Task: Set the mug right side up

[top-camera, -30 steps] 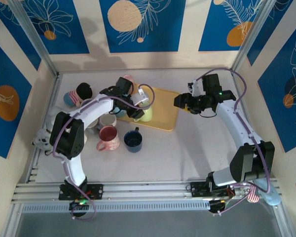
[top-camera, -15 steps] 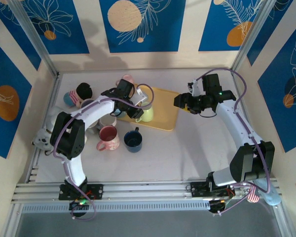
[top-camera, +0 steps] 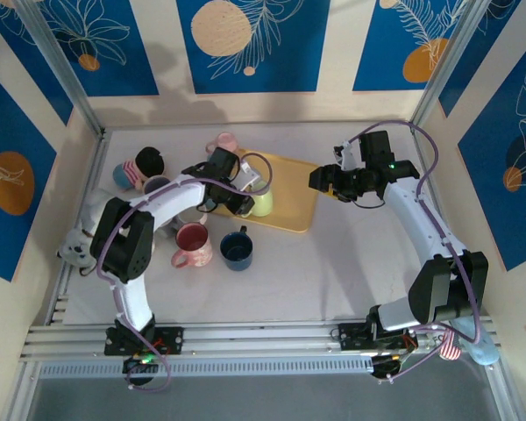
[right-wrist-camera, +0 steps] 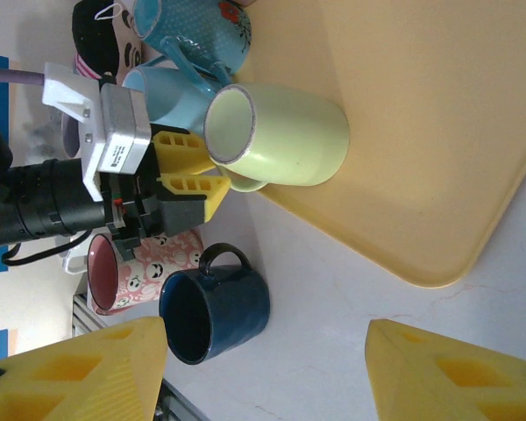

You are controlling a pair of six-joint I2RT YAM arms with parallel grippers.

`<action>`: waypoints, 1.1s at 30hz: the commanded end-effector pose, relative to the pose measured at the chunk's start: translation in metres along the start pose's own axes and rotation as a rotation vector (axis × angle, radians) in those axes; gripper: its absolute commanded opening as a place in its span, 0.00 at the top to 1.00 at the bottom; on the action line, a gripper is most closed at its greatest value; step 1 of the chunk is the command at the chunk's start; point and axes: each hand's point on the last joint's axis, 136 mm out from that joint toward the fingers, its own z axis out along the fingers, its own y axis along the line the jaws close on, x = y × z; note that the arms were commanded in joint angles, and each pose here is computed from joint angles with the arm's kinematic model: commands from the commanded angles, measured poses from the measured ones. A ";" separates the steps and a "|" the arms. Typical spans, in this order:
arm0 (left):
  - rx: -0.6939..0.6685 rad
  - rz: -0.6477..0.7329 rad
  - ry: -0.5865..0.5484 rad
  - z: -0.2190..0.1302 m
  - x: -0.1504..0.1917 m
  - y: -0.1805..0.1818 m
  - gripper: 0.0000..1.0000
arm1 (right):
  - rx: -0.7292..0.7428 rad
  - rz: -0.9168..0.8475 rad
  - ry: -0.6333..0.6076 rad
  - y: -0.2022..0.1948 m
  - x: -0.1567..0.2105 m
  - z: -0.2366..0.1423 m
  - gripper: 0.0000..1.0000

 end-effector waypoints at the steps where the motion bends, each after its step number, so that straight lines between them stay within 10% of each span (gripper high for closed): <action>1: 0.012 0.003 0.002 0.009 -0.005 -0.004 0.71 | -0.028 -0.024 -0.012 0.012 0.002 -0.009 0.38; 33: 0.020 0.024 -0.134 -0.014 -0.043 -0.011 1.00 | -0.048 -0.022 -0.037 0.012 0.003 -0.019 0.38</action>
